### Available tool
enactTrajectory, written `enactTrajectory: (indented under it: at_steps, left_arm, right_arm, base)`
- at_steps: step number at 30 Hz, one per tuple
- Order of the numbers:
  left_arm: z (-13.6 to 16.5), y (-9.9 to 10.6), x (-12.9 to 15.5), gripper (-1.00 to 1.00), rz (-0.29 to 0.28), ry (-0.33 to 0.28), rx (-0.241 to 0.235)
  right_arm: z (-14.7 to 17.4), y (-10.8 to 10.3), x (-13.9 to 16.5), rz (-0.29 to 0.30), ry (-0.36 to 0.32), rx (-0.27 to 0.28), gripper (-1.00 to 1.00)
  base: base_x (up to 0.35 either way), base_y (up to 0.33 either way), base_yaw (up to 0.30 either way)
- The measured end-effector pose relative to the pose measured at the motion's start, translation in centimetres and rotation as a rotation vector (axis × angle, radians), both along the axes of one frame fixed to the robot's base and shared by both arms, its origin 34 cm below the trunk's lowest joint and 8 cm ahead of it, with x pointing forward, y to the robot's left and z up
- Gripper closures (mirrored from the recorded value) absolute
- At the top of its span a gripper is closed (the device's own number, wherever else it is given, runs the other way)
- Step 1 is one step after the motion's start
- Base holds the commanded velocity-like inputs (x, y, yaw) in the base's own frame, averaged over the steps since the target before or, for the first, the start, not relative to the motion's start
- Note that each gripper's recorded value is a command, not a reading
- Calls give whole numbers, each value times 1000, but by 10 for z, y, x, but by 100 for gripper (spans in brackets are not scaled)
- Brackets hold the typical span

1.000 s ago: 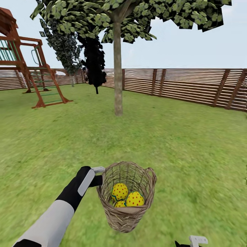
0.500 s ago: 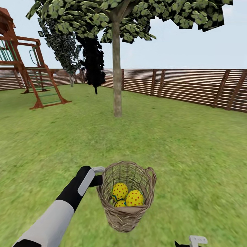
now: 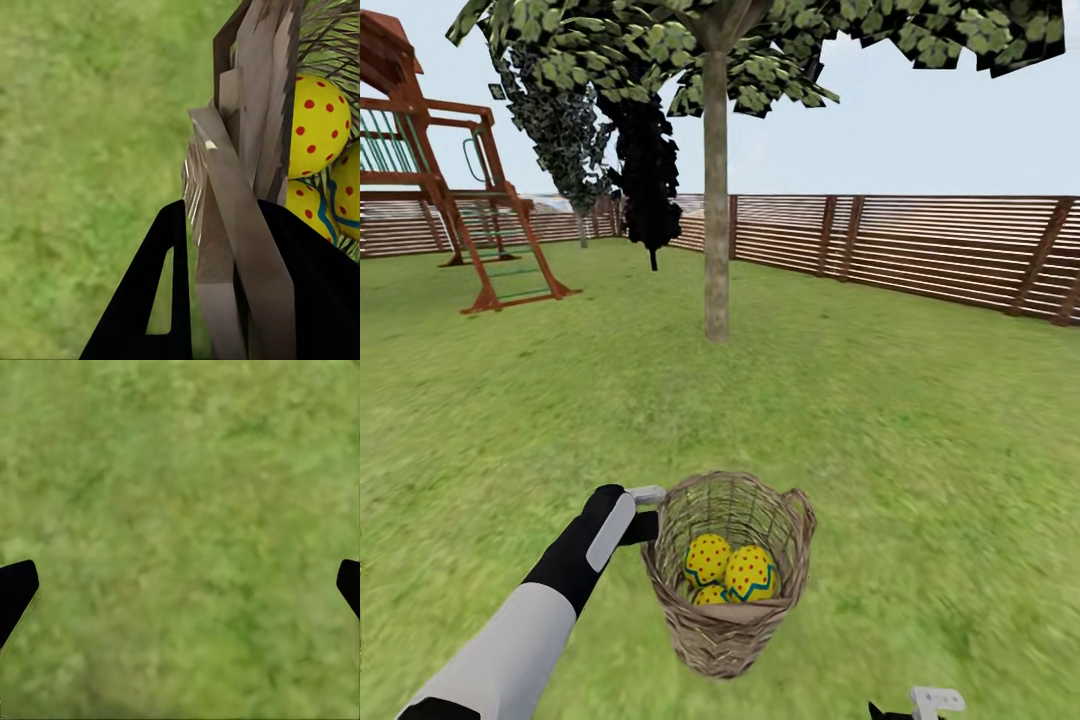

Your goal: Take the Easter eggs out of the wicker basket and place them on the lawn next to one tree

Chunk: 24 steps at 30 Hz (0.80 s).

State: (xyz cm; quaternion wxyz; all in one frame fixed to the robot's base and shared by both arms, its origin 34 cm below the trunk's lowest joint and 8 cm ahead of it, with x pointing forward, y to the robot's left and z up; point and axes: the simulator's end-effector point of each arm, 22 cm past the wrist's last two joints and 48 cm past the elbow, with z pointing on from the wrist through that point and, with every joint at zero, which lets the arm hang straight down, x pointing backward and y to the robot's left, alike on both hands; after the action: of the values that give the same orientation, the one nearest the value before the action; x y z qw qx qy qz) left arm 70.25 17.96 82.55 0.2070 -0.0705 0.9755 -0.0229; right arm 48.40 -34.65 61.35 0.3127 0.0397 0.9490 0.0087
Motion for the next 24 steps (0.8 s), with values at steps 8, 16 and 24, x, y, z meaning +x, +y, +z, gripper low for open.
enactTrajectory:
  at_steps: [8, 16, 24]
  left_arm:
    - [6, 1, -2, 100, -2, 7, 8]
    - [15, 0, -4, 100, -1, 6, 1]
    - [24, 0, -6, 100, 0, 6, 0]
  right_arm:
    - [7, -1, -4, -1, 7, -2, -100]
    - [16, -1, -6, -1, 7, -2, -100]
    - [25, -1, -8, -1, 7, -2, -100]
  base:
    - [329, 0, 129]
    - [329, 0, 1]
    - [329, 0, 0]
